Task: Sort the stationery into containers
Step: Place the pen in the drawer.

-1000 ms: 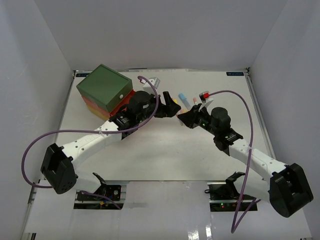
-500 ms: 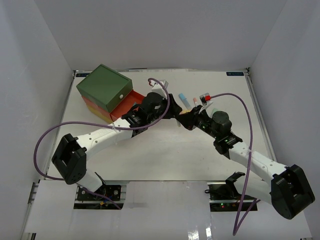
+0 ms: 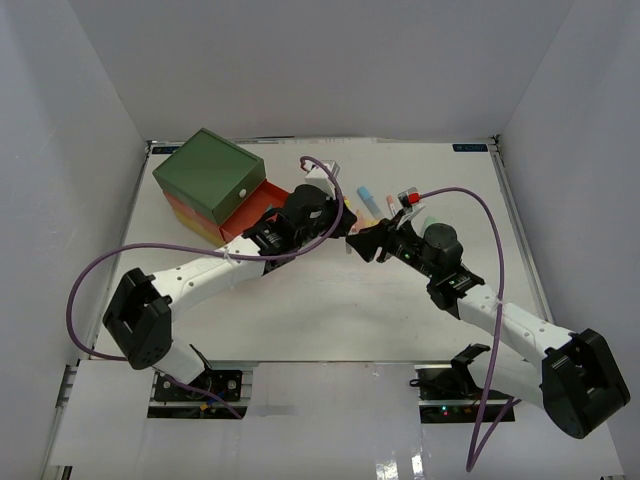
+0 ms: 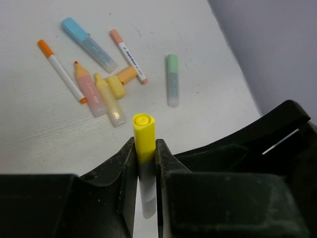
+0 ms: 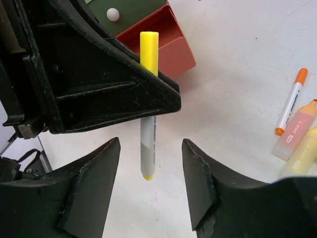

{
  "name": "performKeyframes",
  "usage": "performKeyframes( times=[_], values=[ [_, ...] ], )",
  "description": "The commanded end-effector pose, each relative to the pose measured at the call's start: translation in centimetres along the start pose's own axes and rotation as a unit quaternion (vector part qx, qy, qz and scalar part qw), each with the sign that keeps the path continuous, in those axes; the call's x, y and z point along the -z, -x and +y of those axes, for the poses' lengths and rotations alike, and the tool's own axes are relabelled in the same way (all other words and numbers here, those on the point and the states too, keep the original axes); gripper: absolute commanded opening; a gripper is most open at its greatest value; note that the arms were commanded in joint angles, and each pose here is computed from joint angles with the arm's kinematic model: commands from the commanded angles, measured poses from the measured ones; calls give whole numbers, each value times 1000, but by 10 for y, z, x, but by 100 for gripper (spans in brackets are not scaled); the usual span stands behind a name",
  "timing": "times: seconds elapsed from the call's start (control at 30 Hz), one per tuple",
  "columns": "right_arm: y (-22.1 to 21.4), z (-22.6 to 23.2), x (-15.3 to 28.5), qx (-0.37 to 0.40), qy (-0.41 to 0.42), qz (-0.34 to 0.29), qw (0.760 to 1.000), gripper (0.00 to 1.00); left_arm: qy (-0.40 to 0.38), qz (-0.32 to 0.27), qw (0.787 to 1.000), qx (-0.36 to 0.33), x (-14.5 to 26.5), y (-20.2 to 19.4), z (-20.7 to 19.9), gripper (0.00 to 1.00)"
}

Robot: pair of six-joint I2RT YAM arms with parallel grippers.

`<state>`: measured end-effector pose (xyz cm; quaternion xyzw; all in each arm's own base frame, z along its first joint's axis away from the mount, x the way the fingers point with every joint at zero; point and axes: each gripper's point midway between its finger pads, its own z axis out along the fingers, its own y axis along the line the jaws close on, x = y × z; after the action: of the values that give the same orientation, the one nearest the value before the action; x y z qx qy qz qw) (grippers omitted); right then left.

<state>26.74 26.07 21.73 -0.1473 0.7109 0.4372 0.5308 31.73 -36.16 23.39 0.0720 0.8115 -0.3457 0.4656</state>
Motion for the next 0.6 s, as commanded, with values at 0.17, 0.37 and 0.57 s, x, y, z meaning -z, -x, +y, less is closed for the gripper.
performKeyframes(
  times=[0.17,0.37,0.57],
  values=[
    [8,-19,8,62,-56,-1,997,92,134,-42,969,-201,35,70,40,12],
    [1,-35,12,89,-87,22,992,94,247,24,900,-358,59,92,115,13],
    [-5,-44,14,94,-96,43,990,99,291,35,882,-369,72,107,173,19]
  ],
)
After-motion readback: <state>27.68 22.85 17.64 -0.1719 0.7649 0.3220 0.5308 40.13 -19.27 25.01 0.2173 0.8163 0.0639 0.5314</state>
